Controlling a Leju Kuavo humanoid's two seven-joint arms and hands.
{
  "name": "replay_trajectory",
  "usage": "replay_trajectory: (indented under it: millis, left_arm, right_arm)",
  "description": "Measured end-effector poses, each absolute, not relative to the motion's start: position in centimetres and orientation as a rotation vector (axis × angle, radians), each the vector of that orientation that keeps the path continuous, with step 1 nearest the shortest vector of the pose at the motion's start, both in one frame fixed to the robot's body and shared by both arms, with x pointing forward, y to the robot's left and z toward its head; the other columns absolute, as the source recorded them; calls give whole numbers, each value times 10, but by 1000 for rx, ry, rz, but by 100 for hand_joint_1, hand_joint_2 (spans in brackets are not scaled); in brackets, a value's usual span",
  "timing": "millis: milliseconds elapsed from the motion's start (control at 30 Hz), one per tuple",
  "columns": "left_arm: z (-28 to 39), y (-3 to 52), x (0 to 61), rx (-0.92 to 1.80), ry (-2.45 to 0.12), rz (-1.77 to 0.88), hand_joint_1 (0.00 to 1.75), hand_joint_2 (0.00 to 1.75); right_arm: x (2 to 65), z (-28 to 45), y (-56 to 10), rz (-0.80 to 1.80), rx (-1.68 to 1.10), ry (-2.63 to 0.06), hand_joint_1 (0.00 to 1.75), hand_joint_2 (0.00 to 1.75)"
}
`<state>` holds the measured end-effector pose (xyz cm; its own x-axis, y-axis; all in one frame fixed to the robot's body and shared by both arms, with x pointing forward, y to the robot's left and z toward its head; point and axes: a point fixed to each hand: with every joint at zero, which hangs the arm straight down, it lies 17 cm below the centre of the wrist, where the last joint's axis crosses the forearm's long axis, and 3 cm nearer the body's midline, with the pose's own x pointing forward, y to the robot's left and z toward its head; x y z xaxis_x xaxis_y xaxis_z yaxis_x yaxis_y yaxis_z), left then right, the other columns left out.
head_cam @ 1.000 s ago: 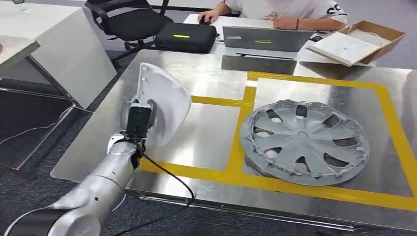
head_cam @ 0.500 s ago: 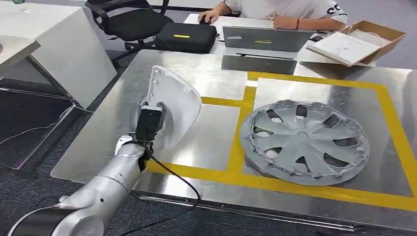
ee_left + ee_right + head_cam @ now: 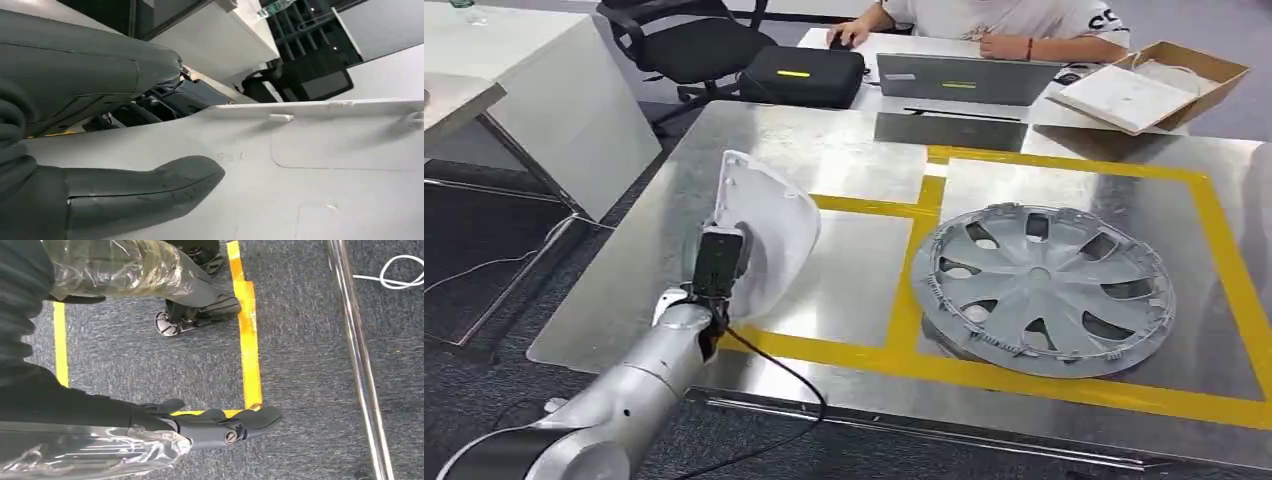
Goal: Take the parts from the cabinet and place them on the table.
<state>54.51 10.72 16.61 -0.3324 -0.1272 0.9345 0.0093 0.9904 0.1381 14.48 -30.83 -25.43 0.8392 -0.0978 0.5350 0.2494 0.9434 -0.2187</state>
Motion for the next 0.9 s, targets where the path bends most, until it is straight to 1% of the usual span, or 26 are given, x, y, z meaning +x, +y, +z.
replay_trajectory:
  millis: [400, 767, 800, 900]
  left_arm:
    - [140, 124, 541, 109, -1846, -111, 175, 175]
    - [132, 129, 540, 108, -1828, -100, 175, 175]
    - [132, 130, 540, 108, -1827, -99, 0, 175]
    - [131, 129, 540, 106, -1825, -99, 0, 175]
  right_arm:
    - [145, -254, -310, -196, -292, -547, 0, 175]
    - [145, -254, -310, -197, -292, -551, 0, 175]
    - [145, -254, -310, -197, -292, -551, 0, 175]
    - [145, -254, -310, -197, -292, -551, 0, 175]
